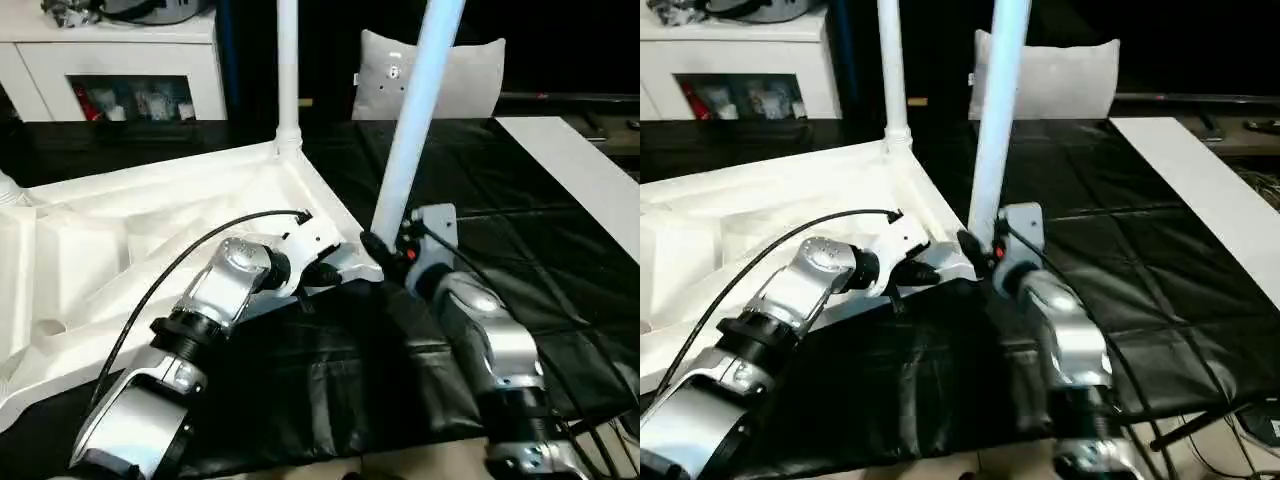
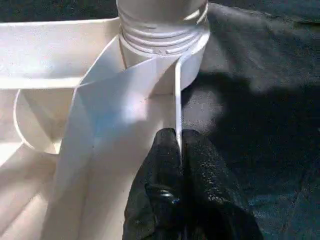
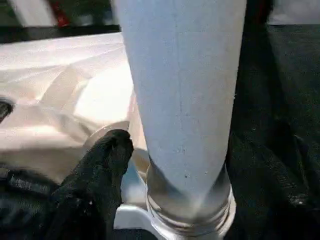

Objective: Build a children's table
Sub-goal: Rotate leg to tighten

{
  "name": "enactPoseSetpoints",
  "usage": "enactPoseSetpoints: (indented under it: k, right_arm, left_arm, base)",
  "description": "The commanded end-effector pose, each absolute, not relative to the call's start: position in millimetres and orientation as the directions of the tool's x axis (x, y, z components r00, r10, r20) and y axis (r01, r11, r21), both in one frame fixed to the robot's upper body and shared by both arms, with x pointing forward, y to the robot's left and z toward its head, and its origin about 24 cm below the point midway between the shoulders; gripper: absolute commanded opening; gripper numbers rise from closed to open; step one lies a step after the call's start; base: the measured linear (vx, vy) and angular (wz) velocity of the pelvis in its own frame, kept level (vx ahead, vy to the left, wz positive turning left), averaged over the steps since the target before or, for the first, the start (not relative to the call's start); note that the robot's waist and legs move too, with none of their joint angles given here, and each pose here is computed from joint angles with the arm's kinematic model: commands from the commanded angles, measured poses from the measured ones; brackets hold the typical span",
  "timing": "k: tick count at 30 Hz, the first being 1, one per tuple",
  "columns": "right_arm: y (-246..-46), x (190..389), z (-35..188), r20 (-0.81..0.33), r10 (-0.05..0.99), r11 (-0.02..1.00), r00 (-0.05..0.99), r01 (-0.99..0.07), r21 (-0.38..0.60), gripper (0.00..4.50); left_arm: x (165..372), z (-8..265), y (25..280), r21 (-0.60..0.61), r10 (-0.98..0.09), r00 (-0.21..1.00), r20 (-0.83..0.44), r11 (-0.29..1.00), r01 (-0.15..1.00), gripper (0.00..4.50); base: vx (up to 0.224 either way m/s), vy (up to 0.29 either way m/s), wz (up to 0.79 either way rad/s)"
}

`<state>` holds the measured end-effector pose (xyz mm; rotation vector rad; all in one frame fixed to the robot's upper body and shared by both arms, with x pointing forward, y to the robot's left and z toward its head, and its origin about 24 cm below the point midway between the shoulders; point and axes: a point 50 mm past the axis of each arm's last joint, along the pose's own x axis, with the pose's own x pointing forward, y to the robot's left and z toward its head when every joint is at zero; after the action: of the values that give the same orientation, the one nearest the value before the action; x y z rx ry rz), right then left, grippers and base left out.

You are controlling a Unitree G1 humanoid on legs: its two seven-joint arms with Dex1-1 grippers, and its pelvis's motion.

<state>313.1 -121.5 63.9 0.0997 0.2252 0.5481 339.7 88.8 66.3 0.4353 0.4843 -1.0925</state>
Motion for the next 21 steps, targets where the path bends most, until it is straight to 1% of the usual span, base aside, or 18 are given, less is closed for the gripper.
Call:
enactPoseSetpoints:
  k: [1,2,3,4,5,6,8,9,10,12,13,14,15,18,20,21]
  right_arm:
    - [-108.1,303.5,64.5,-0.163,0.656,0.754,0.737,-0.633,0.173,3.49]
    - [-115.2,301.9,65.7,-0.162,0.677,0.735,0.718,-0.658,0.164,3.49]
    - [-123.3,299.9,67.1,-0.167,0.708,0.706,0.686,-0.693,0.146,3.7]
    - [-123.3,299.9,67.1,-0.167,0.708,0.706,0.686,-0.693,0.146,3.82]
    - [-128.5,298.5,68.1,-0.173,0.727,0.685,0.664,-0.716,0.134,3.82]
    - [-132.7,296.9,69.1,-0.176,0.751,0.658,0.637,-0.743,0.119,3.98]
    - [-146.7,290.4,72.3,-0.206,0.832,0.538,0.514,-0.84,0.075,4.06]
    - [-151.6,289.4,73.3,-0.224,0.851,0.501,0.475,-0.862,0.074,4.21]
    - [-151.6,289.4,73.3,-0.224,0.851,0.501,0.475,-0.862,0.074,4.21]
    - [-156.2,287.7,74.8,-0.247,0.874,0.447,0.419,-0.892,0.069,4.4]
    - [-156.8,287.5,75.0,-0.25,0.876,0.441,0.412,-0.895,0.068,4.48]
    - [-160.4,284.4,77.1,-0.279,0.902,0.365,0.329,-0.927,0.086,4.48]
    - [-161.2,283.9,77.5,-0.286,0.906,0.35,0.313,-0.933,0.087,4.48]
    - [-165.8,283.6,78.7,-0.323,0.92,0.265,0.223,-0.96,0.091,4.48]
    - [-166.7,283.8,78.7,-0.33,0.925,0.228,0.187,-0.969,0.091,4.48]
    - [-166.2,284.0,78.9,-0.328,0.931,0.203,0.161,-0.974,0.097,4.32]
  left_arm:
    - [339.6,80.7,82.3,0.147,-0.771,0.366,-0.522,0.341,0.929,0.0]
    - [338.2,79.8,86.4,0.148,-0.775,0.346,-0.528,0.318,0.937,0.0]
    - [336.4,79.5,90.5,0.153,-0.785,0.317,-0.532,0.278,0.948,0.0]
    - [336.4,79.5,90.5,0.153,-0.785,0.317,-0.532,0.278,0.948,0.0]
    - [335.0,79.4,93.1,0.158,-0.791,0.295,-0.535,0.249,0.955,0.0]
    - [333.3,78.8,95.2,0.151,-0.795,0.271,-0.543,0.226,0.962,0.0]
    - [324.3,78.3,100.3,0.132,-0.817,0.147,-0.558,0.087,0.987,0.0]
    - [321.9,77.8,102.7,0.125,-0.812,0.11,-0.573,0.046,0.991,0.0]
    - [321.9,77.8,102.7,0.125,-0.812,0.11,-0.573,0.046,0.991,0.0]
    - [319.1,77.3,105.6,0.119,-0.804,0.065,-0.592,-0.008,0.993,0.0]
    - [318.8,77.2,106.0,0.118,-0.802,0.059,-0.594,-0.014,0.993,0.0]
    - [316.4,76.9,108.9,0.106,-0.792,0.01,-0.611,-0.07,0.992,0.0]
    - [315.8,76.9,109.5,0.102,-0.79,-0.002,-0.613,-0.082,0.991,0.0]
    - [313.3,78.5,112.3,0.07,-0.784,-0.071,-0.617,-0.145,0.987,0.0]
    - [312.1,79.8,113.4,0.06,-0.781,-0.101,-0.616,-0.175,0.983,0.0]
    - [310.3,80.8,114.1,0.046,-0.777,-0.131,-0.615,-0.201,0.979,0.0]
  base:
    - [0.0,0.0,0.0]
    - [0.0,0.0,0.0]
    - [0.0,0.0,0.0]
    - [0.0,0.0,0.0]
    - [0.0,0.0,0.0]
    - [0.0,0.0,0.0]
    - [0.0,0.0,0.0]
    - [0.0,0.0,0.0]
    - [0.0,0.0,0.0]
    - [0.0,0.0,0.0]
    - [0.0,0.0,0.0]
    - [0.0,0.0,0.0]
    - [0.0,0.0,0.0]
    - [0.0,0.0,0.0]
    - [0.0,0.0,0.0]
    - [0.0,0.0,0.0]
